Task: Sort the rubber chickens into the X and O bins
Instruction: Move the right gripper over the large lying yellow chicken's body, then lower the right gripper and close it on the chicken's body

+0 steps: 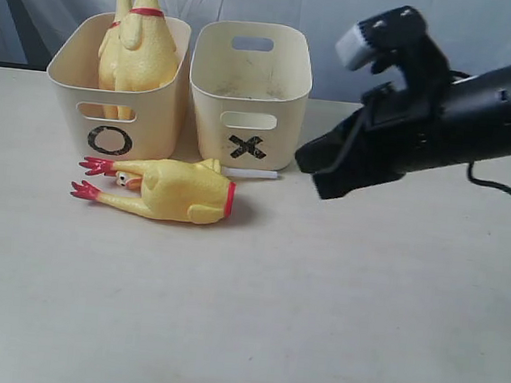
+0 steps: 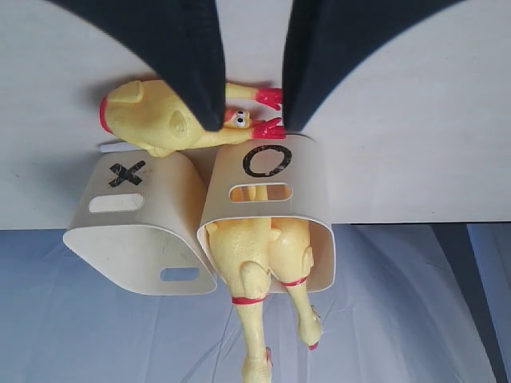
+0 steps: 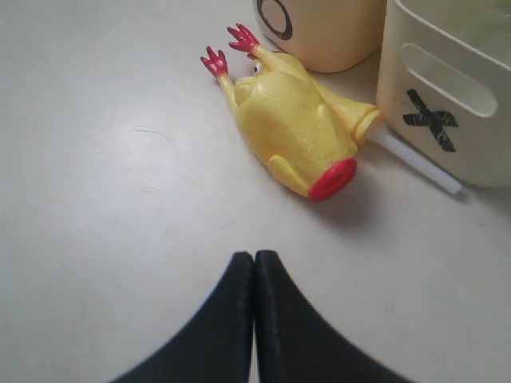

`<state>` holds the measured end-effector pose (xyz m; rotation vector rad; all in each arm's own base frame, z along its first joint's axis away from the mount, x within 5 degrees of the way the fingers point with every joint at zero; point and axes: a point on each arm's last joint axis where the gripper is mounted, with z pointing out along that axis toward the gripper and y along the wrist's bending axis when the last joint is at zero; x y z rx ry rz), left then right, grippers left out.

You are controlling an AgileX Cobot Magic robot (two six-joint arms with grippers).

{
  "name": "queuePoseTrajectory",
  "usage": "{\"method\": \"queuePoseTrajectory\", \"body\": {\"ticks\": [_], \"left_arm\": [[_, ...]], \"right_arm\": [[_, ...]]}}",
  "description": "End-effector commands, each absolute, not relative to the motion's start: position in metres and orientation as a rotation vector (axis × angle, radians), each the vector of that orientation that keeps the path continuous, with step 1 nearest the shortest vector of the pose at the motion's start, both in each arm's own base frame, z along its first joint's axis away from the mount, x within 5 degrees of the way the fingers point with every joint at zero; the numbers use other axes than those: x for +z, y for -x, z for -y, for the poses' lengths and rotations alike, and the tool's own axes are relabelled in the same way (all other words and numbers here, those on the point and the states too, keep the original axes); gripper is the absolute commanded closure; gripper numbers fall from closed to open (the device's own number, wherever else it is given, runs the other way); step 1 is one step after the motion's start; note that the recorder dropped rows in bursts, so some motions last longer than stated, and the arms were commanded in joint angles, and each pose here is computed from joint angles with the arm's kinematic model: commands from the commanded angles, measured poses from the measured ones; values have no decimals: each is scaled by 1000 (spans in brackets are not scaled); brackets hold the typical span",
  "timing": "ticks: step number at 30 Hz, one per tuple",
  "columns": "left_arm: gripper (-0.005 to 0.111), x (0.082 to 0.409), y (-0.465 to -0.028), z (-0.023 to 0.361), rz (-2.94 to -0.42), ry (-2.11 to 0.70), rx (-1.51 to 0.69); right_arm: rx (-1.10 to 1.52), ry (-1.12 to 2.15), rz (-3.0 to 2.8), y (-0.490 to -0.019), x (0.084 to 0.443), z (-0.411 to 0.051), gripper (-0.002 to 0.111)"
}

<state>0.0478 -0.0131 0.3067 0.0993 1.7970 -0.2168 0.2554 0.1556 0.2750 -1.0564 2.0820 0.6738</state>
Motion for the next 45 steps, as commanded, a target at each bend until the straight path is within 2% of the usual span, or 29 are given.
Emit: {"method": "queuePoseTrajectory", "body": {"ticks": [1,8,15,17,18,20,21,38,43,45], "left_arm": [[82,305,-47,13,-1800,-104,-213],[82,305,-47,13,-1800,-105,-208],[82,305,-47,13,-1800,-107,-204],[82,305,-47,13,-1800,-107,-204],[82,305,-47,13,-1800,-107,-204],[82,305,-47,13,-1800,-107,-204],[82,305,-47,13,-1800,-107,-204],[82,305,-47,12,-1802,-110,-197],[82,305,-47,12,-1802,-110,-197],[82,305,-47,12,-1802,-110,-197]], "right_arm": [[522,1185,-2006,-279,249,-193,108],[440,1323,-1973,-303,203,-244,108],[427,1277,-2032,-321,172,-259,105],[425,1276,-2032,-326,169,-262,86],[429,1269,-2031,-329,168,-264,68],[431,1266,-2034,-331,166,-266,53],[429,1264,-2033,-333,165,-267,50],[411,1273,-2035,-356,140,-282,50],[410,1273,-2061,-357,129,-282,39],[410,1274,-2065,-357,127,-282,39]]}}
